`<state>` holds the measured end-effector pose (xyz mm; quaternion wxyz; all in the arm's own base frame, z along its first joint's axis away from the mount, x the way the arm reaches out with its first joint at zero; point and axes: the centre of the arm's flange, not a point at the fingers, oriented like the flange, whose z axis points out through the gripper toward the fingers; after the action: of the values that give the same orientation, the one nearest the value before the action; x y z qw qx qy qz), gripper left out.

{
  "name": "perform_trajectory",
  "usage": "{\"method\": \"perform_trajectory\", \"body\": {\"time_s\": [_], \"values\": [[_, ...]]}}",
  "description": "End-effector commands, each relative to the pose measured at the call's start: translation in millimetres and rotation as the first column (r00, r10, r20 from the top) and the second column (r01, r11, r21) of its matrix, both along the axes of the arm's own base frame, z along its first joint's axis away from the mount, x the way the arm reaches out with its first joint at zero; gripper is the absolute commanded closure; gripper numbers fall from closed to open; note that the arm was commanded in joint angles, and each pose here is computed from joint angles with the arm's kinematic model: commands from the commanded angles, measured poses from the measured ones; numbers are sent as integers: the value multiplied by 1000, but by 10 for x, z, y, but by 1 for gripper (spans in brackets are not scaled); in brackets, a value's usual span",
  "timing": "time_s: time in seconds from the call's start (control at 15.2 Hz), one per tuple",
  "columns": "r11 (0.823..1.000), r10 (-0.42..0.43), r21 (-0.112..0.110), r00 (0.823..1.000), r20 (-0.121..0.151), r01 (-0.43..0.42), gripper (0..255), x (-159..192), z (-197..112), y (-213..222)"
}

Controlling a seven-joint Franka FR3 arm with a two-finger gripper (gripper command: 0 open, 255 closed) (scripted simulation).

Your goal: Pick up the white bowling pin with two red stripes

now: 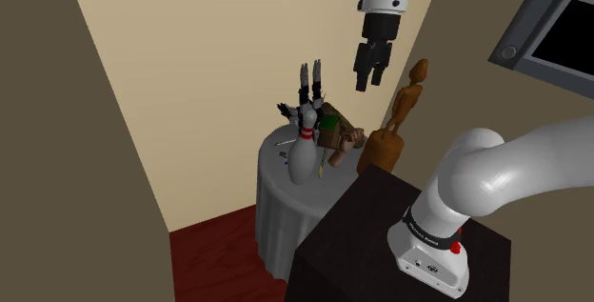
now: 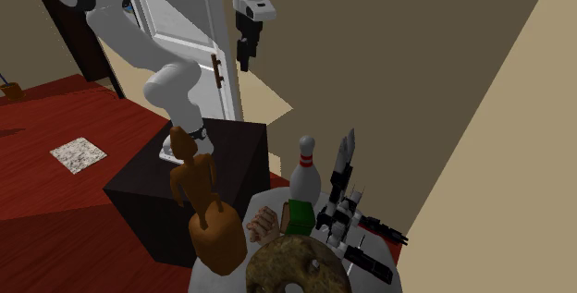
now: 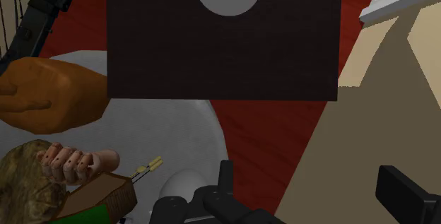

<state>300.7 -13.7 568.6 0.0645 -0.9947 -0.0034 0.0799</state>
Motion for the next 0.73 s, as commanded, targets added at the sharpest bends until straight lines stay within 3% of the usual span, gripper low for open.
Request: {"method": "perform_trajectory", "body": {"time_s": [0.0, 0.66], "values": [[1000, 0, 0, 1000, 0, 0, 0, 0, 0, 0], [993, -52, -97, 992, 112, 63, 0, 689, -916, -164]]}}
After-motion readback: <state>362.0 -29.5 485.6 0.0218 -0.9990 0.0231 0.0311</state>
